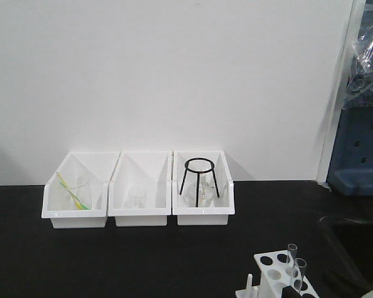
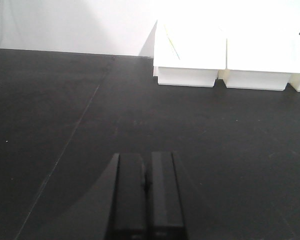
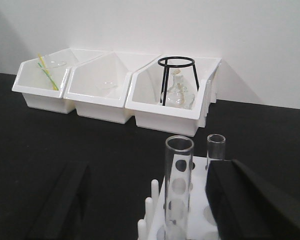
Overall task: Flip and reinsert test tube from rack
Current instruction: 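Lower the right gripper around the tall test tube and close it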
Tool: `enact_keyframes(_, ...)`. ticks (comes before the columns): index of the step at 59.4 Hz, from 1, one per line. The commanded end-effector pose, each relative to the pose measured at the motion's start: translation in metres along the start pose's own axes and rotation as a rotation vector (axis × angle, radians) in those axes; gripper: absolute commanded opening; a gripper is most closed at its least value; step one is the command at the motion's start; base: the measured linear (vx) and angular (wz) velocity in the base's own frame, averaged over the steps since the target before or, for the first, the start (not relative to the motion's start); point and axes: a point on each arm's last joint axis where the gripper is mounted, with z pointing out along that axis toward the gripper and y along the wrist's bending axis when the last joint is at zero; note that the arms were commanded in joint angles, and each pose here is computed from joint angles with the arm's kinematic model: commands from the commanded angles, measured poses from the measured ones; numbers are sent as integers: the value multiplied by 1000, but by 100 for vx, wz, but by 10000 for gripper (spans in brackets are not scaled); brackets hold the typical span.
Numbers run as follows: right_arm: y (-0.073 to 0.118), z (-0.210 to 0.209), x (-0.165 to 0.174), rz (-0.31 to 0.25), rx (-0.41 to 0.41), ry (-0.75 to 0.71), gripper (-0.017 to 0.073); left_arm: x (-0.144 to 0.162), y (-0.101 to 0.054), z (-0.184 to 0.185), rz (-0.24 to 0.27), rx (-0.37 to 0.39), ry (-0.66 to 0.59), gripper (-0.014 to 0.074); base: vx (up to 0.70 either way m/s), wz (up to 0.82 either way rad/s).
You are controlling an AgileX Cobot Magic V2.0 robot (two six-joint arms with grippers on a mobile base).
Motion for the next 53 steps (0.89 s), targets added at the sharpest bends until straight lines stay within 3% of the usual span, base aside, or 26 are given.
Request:
enact_keyframes(1,1,9,-12,-4,-32,-144,529,-7,-2,-1,-4,22,-86,-6,0,0)
enact_keyframes(9,-3,20,3,-28,-24,-142,529,-7,-2,-1,-4,22,-86,-6,0,0)
enact_keyframes(27,-12,42,24,-4,10,-140,529,-7,-2,-1,-4,22,-86,-6,0,0)
enact_keyframes(53,-15,65,6,-32,-18,-224,529,-7,-2,-1,-4,22,-86,-6,0,0)
